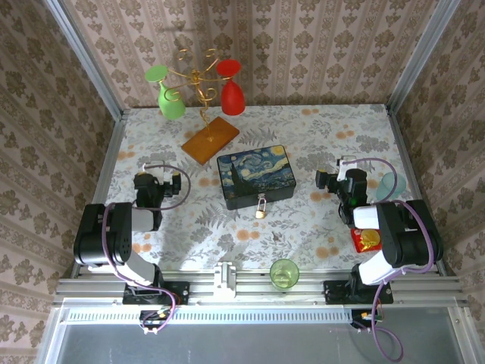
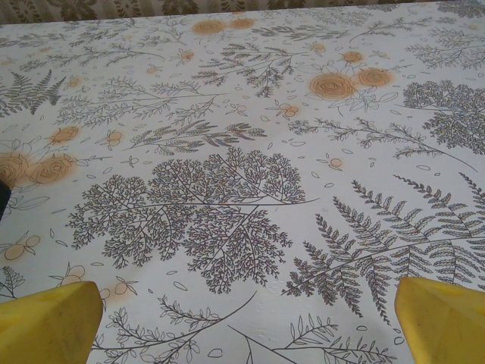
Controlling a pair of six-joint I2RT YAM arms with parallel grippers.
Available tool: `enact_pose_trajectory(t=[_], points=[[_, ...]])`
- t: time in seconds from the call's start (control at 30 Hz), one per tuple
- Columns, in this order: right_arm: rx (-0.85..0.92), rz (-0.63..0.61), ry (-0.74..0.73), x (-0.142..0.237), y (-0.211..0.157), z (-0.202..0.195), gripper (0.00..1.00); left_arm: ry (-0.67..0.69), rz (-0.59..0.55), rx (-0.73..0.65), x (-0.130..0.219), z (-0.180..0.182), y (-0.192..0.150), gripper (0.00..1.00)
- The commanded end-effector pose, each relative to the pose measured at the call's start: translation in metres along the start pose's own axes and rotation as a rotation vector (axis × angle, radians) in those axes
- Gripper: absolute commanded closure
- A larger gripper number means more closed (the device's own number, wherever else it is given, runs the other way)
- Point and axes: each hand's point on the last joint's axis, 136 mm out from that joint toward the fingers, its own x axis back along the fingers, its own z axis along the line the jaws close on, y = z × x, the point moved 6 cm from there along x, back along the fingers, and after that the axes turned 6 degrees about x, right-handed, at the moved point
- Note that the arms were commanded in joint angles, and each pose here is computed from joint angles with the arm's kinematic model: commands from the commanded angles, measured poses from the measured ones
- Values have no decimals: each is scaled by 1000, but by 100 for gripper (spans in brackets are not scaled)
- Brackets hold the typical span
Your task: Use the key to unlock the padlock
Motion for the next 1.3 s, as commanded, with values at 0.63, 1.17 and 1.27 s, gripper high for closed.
enact_pose_trajectory(t=[0.63,1.17,1.27], points=[[5,-56,56,41,69,3,0,112,-141,141,50,19,63,0],[-103,187,300,129,47,69,0,-477,-56,698,97,-54,74,0],[-87,285,346,134,25,85,4,-470,70,612,109,-92,60,0]])
